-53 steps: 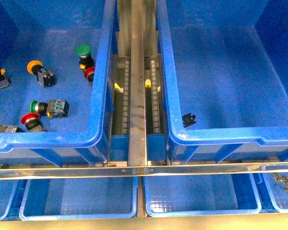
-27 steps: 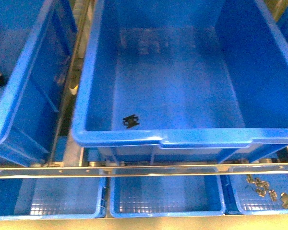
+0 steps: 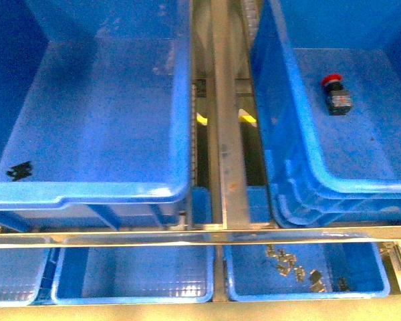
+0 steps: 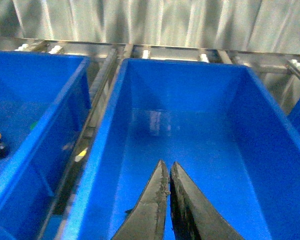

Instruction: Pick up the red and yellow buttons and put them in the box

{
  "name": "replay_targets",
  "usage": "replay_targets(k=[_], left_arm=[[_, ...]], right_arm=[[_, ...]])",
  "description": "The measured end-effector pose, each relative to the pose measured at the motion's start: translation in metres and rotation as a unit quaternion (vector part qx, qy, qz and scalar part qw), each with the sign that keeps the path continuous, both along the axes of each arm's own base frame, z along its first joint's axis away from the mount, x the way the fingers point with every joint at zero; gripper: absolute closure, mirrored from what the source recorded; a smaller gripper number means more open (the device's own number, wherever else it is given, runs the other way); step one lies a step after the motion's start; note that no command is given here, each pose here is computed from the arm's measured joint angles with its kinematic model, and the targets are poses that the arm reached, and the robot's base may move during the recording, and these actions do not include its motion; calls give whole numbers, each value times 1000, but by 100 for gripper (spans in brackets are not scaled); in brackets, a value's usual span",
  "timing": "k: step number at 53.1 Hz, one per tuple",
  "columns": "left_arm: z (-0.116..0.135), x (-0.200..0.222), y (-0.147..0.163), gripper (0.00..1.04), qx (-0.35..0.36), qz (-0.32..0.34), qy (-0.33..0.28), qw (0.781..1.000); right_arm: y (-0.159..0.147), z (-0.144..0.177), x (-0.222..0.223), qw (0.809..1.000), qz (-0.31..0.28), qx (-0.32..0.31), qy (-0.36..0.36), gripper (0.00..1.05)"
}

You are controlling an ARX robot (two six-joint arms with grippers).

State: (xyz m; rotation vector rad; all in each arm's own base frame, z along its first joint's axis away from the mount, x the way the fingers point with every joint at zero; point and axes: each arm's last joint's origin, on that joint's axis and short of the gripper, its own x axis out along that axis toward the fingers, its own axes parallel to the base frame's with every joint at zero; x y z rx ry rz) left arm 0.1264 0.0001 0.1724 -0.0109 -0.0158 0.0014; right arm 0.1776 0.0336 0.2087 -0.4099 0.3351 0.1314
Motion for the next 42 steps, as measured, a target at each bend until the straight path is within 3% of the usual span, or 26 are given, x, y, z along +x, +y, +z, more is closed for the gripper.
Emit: replay_targets(k=[42], left_arm=[[-4, -25, 0, 102, 0, -1, 14, 1000]], right_arm=[[9, 0, -4, 1000, -9, 7, 1, 64]])
